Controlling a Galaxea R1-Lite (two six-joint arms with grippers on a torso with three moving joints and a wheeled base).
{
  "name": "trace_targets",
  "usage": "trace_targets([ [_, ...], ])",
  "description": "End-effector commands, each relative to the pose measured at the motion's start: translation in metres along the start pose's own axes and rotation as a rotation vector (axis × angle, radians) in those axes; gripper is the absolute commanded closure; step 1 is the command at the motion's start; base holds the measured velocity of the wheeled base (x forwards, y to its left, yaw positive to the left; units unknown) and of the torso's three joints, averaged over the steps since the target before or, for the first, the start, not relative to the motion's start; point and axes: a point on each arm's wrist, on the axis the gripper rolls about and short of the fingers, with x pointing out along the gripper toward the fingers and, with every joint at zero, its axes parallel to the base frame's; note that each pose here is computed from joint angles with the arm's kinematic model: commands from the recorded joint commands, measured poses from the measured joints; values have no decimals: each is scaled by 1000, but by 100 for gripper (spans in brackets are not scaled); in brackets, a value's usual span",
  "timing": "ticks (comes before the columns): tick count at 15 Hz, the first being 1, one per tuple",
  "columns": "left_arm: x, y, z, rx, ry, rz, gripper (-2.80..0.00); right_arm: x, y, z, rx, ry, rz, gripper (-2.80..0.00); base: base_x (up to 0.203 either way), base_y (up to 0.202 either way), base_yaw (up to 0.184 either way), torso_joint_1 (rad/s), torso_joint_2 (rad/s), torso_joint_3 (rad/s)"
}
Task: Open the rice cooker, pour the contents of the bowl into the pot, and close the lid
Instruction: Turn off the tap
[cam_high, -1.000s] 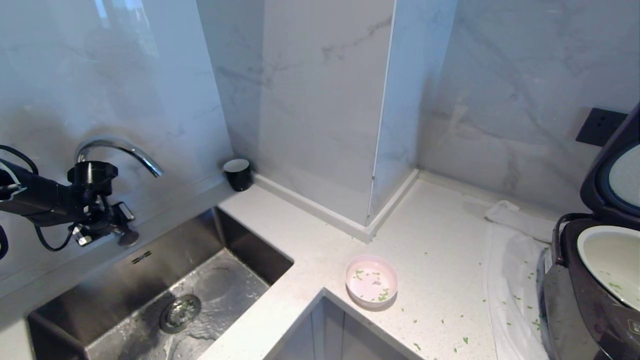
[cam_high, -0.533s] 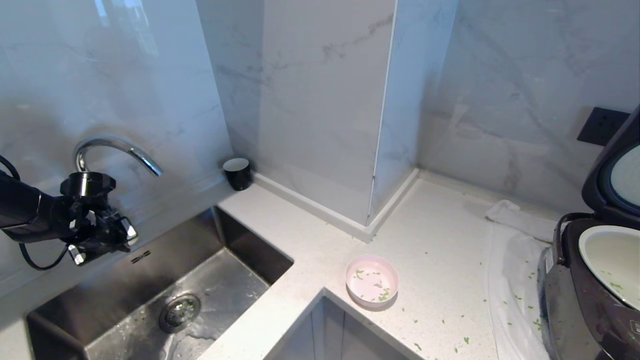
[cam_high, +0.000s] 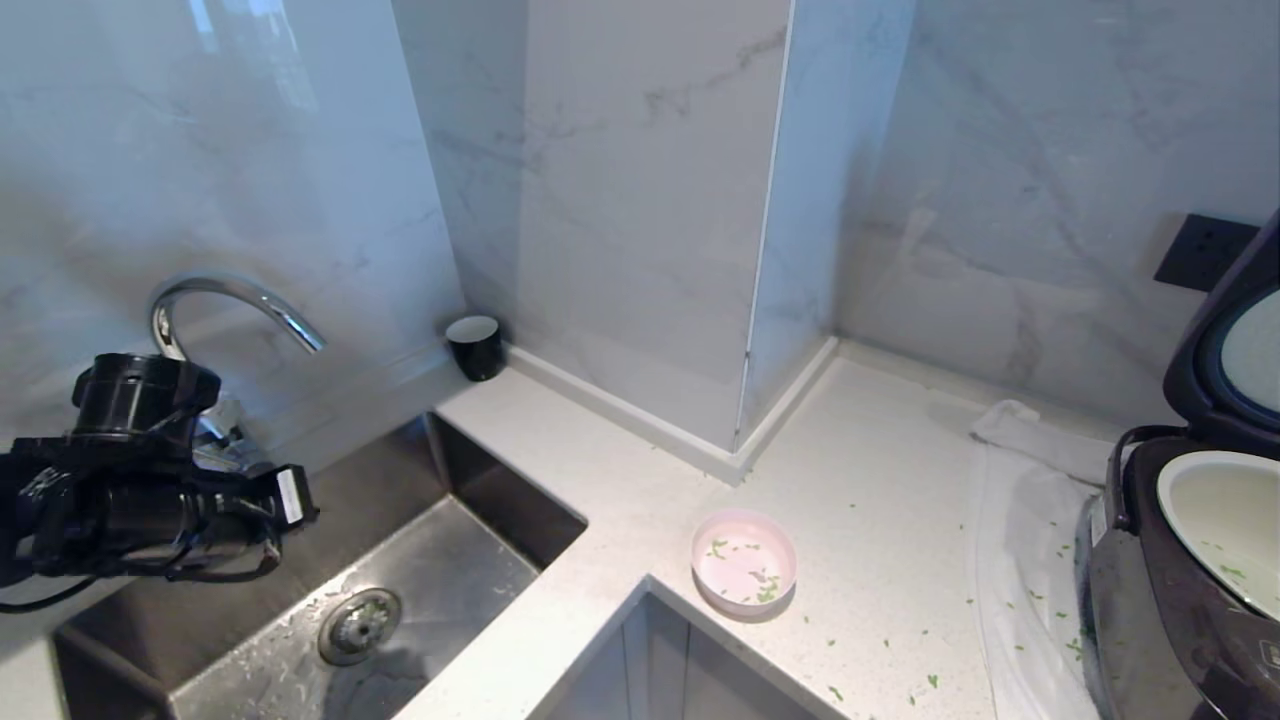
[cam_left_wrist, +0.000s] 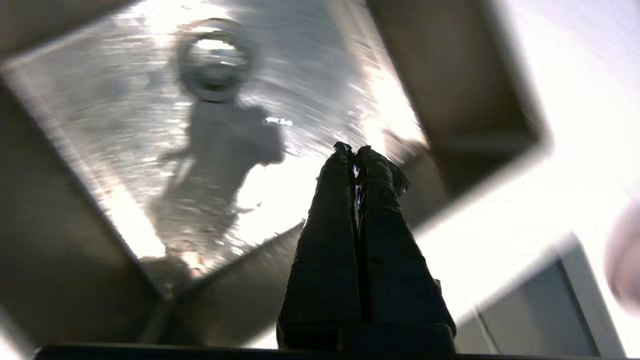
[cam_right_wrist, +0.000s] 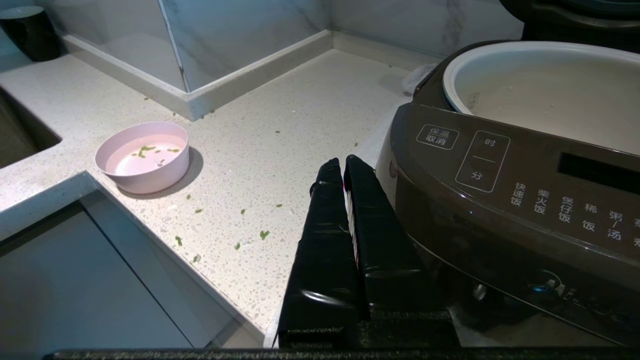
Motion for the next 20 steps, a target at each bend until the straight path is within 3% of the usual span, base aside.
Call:
trace_targets([
  [1, -50, -13, -16, 80, -87, -139, 0, 0, 0, 0, 0, 0, -1, 0, 0, 0, 0, 0, 0, 0],
  [4, -89, -19, -39, 243, -168, -277, 0, 0, 0, 0, 0, 0, 1, 0, 0, 0, 0, 0, 0, 0],
  [6, -116, -17, -41, 346, -299, -313, 0, 0, 0, 0, 0, 1, 1, 0, 0, 0, 0, 0, 0, 0],
  [8, -143, -11, -46, 401, -432, -310, 0, 0, 0, 0, -1, 0, 1, 0, 0, 0, 0, 0, 0, 0],
  [9, -157, -8, -49, 406, -498, -295, 0, 0, 0, 0, 0, 0, 0, 0, 0, 0, 0, 0, 0, 0],
  [11, -175, 0, -55, 373, -610, -176, 0, 0, 0, 0, 0, 0, 1, 0, 0, 0, 0, 0, 0, 0],
  [15, -196, 19, -82, 377, -737, -88, 0, 0, 0, 0, -1, 0, 1, 0, 0, 0, 0, 0, 0, 0],
  [17, -192, 26, -94, 434, -742, -25, 0, 0, 0, 0, 0, 0, 1, 0, 0, 0, 0, 0, 0, 0],
  [20, -201, 34, -104, 487, -821, 54, 0, 0, 0, 0, 0, 0, 1, 0, 0, 0, 0, 0, 0, 0],
])
